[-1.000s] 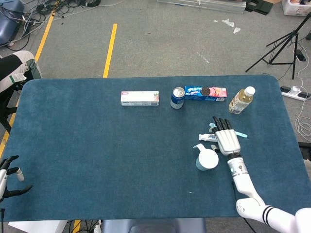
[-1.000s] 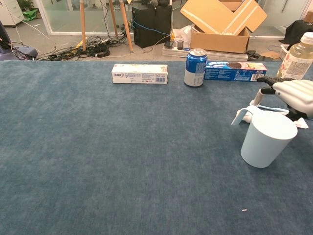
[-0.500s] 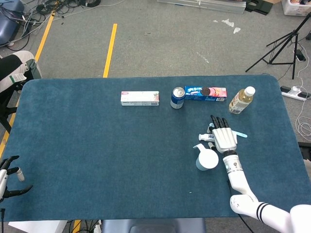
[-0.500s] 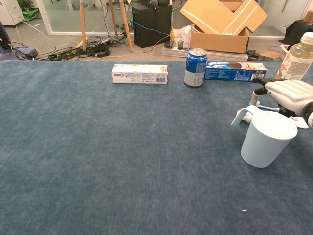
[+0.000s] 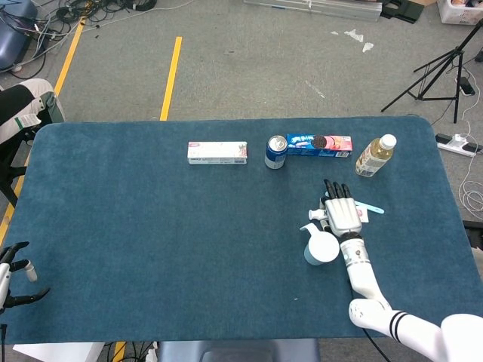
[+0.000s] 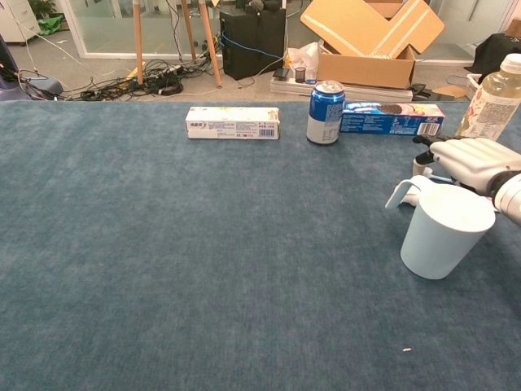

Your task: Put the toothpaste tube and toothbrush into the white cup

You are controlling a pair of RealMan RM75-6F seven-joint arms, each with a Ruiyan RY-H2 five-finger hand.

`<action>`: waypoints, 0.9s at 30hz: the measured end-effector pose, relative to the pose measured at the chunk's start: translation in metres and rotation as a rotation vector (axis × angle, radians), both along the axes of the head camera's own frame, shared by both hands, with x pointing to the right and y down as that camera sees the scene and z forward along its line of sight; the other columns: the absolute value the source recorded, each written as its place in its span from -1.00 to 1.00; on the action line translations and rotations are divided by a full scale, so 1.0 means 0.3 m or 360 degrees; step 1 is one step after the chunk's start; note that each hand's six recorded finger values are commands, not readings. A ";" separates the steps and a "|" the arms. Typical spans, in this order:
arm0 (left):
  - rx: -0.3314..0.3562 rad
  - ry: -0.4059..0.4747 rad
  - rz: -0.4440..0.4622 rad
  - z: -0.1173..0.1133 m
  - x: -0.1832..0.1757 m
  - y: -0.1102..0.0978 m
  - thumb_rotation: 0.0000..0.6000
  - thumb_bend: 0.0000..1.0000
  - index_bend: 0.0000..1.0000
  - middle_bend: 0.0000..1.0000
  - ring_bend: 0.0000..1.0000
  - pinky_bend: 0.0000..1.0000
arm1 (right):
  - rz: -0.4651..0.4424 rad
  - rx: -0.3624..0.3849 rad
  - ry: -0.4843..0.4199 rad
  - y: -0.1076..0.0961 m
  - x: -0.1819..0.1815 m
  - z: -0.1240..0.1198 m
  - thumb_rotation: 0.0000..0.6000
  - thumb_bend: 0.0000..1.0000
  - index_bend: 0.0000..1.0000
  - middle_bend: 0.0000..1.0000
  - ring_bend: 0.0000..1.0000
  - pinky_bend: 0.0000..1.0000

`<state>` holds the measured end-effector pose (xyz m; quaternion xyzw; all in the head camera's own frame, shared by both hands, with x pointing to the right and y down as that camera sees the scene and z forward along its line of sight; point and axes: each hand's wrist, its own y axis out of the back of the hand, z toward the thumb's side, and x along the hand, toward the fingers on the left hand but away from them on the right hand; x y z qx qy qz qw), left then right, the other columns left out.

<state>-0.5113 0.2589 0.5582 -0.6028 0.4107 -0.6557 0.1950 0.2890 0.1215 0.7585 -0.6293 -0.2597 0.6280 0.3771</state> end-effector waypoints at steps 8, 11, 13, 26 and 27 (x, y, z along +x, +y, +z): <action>-0.0001 0.0000 0.0000 0.001 0.000 0.000 1.00 -1.00 0.25 -0.70 -0.77 -0.65 | 0.0016 0.0011 0.0009 -0.003 0.007 -0.001 1.00 -0.49 0.19 -1.00 -1.00 -0.83; -0.0001 0.0000 0.0000 0.001 0.000 0.000 1.00 -1.00 0.25 -0.70 -0.77 -0.65 | 0.0023 0.0019 0.0004 -0.004 0.010 -0.005 1.00 -0.48 0.24 -1.00 -1.00 -0.83; -0.0002 -0.0001 0.0000 0.001 0.000 0.000 1.00 -1.00 0.25 -0.70 -0.77 -0.65 | 0.0026 0.0030 -0.0006 -0.005 0.013 -0.011 1.00 -0.48 0.25 -1.00 -1.00 -0.83; -0.0006 -0.0011 0.0009 0.005 0.002 0.001 1.00 -1.00 0.25 -0.70 -0.77 -0.65 | 0.0055 0.0192 -0.0152 -0.035 0.023 -0.157 1.00 -0.47 0.28 -1.00 -1.00 -0.83; -0.0006 -0.0012 0.0010 0.005 0.002 0.001 1.00 -1.00 0.25 -0.70 -0.77 -0.65 | 0.0060 0.0214 -0.0169 -0.038 0.027 -0.179 1.00 -0.47 0.28 -1.00 -1.00 -0.83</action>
